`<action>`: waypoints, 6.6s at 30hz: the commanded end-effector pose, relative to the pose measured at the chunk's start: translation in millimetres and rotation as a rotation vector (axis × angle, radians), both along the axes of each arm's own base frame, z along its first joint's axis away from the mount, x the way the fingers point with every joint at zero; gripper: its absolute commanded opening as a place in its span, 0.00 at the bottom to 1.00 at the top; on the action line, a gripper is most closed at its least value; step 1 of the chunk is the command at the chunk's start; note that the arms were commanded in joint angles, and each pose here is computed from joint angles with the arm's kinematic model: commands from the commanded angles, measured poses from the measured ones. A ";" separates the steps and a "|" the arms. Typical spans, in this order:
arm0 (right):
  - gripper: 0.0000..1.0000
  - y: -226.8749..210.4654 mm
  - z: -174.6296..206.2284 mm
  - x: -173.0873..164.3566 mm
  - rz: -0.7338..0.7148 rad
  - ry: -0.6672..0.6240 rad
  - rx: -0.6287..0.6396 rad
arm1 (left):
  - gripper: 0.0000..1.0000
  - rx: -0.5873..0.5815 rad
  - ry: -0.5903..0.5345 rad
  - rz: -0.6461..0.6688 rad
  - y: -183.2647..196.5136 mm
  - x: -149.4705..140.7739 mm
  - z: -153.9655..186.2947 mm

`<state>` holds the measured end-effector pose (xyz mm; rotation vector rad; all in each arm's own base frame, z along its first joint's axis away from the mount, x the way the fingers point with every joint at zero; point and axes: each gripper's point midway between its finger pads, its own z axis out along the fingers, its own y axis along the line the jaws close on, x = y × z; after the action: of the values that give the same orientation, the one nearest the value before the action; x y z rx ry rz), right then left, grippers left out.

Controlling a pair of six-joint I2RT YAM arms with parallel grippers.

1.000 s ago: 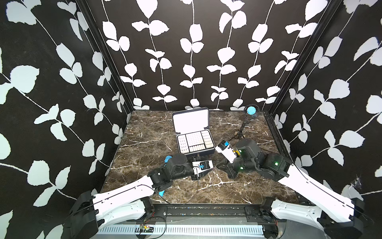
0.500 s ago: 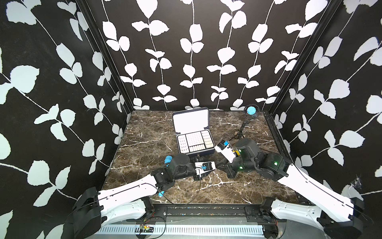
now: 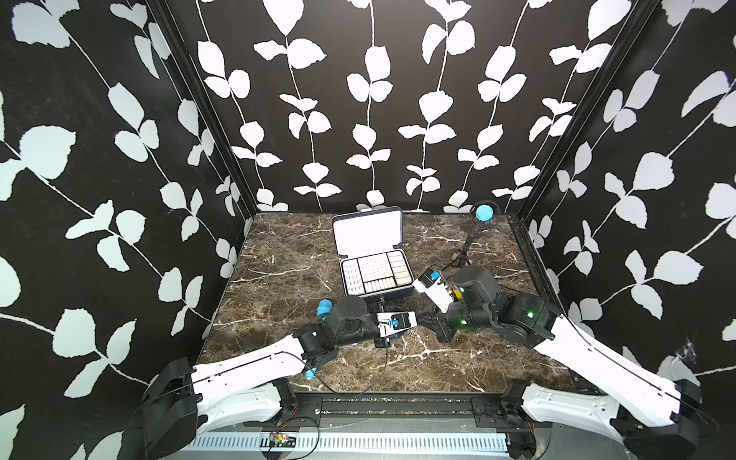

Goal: Put jewelry chain into jewelry box
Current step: Pick up the necklace from the center of the board, then move the jewelry box to the center of the board, then adjust the jewelry box at the center of the board.

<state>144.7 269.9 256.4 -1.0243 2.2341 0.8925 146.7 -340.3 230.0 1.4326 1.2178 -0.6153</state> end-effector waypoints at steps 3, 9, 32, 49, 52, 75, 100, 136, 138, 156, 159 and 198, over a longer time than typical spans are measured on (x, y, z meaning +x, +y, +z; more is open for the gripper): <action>0.00 2.8 2.7 1.8 -0.002 -0.004 0.027 | 0.27 -0.048 -0.015 -0.013 -1.8 -3.3 15.7; 0.00 3.6 3.1 0.8 -0.001 0.003 0.034 | 0.10 -0.046 -0.017 -0.021 -1.1 -5.2 15.6; 1.00 -79.0 -13.8 100.2 -0.689 -0.087 -0.038 | 0.00 0.106 0.026 0.395 74.8 31.2 33.0; 0.74 -17.7 -130.7 218.2 -0.699 -0.032 -0.237 | 0.00 0.217 0.214 0.908 136.3 71.1 33.1; 0.71 -16.4 -138.7 231.0 -0.717 -0.027 -0.242 | 0.00 0.204 0.215 0.920 141.3 69.9 34.4; 0.51 -29.1 -184.8 210.6 -0.810 0.170 -0.209 | 0.00 0.176 0.215 0.903 145.2 65.3 30.4; 0.35 -92.1 -198.7 105.3 -0.831 0.294 -0.342 | 0.00 0.158 0.188 0.906 150.5 65.0 39.5; 0.67 -92.7 -91.4 178.6 -0.885 0.188 -0.103 | 0.00 0.167 0.329 0.999 149.6 107.9 20.5; 0.66 -95.2 -107.4 179.4 -0.878 0.189 -0.146 | 0.00 0.178 0.333 0.996 148.7 107.8 16.2; 0.37 -92.6 -179.9 190.2 -0.778 0.232 -0.255 | 0.00 0.216 0.359 0.967 145.3 103.3 -3.1; 0.33 -94.3 -183.8 183.6 -0.742 0.229 -0.279 | 0.00 0.219 0.366 0.961 144.4 102.2 -4.6; 0.09 -57.8 -184.2 152.2 -0.587 0.326 -0.235 | 0.01 0.199 0.344 0.975 160.1 93.2 -1.1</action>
<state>327.6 222.4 83.6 -0.3529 2.6286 0.5690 240.2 -186.4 229.9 0.7396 2.0742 -0.0649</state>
